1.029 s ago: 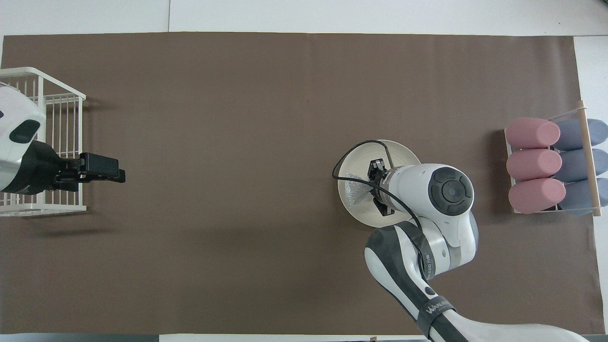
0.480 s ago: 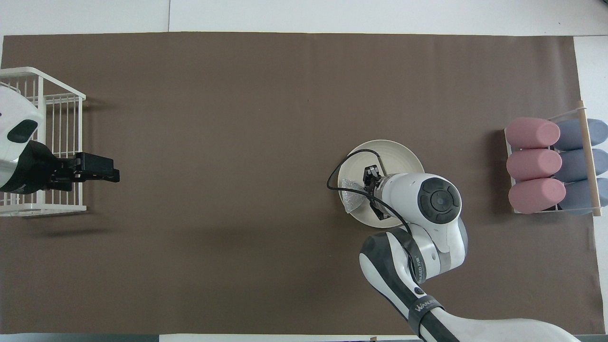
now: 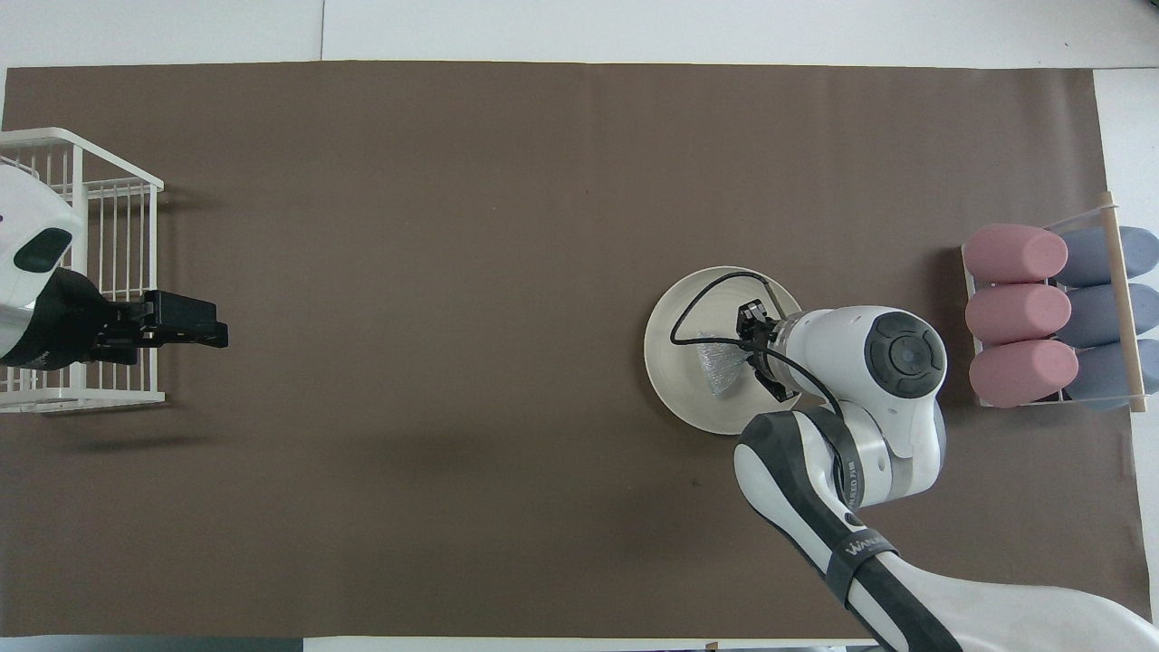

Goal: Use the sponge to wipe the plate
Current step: 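Rub the sponge in circles over the plate with the right gripper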

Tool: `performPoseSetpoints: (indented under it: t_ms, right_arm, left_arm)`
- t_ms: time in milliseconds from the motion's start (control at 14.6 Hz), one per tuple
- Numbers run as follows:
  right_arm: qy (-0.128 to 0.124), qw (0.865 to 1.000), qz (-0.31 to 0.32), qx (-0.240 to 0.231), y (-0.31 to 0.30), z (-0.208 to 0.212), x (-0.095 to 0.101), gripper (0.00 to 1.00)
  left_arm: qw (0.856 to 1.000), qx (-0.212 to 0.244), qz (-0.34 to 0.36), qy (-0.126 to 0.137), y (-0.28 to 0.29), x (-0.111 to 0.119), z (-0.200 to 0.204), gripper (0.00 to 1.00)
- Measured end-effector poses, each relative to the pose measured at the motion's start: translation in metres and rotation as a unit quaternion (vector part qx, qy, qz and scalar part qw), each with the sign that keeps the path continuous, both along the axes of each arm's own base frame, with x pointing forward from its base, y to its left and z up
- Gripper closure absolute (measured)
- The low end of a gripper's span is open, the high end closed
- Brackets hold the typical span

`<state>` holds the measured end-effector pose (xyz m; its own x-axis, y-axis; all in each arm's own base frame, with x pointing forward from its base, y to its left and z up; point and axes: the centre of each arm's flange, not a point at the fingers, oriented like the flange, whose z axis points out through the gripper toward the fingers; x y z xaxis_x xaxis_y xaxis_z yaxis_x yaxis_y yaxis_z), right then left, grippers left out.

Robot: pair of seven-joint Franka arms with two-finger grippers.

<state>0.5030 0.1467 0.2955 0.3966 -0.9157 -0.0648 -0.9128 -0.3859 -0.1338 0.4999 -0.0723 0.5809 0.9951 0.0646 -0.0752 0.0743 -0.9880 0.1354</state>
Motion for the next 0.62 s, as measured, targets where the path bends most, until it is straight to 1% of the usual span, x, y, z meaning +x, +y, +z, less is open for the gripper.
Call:
performPoseSetpoints:
  t_ms: [274, 480, 617]
  right_arm:
    - [-0.003, 1.000, 0.022, -0.005, -0.027, -0.001, 0.006, 0.89]
    - [-0.003, 1.000, 0.026, -0.005, -0.027, -0.001, 0.006, 0.89]
    - [-0.002, 1.000, 0.014, -0.003, -0.022, -0.001, 0.005, 0.89]
  left_arm:
    - [1.000, 0.000, 0.000, 0.000, 0.000, 0.000, 0.000, 0.00]
    - [1.000, 0.000, 0.000, 0.000, 0.000, 0.000, 0.000, 0.00]
    - [1.000, 0.000, 0.000, 0.000, 0.000, 0.000, 0.000, 0.00]
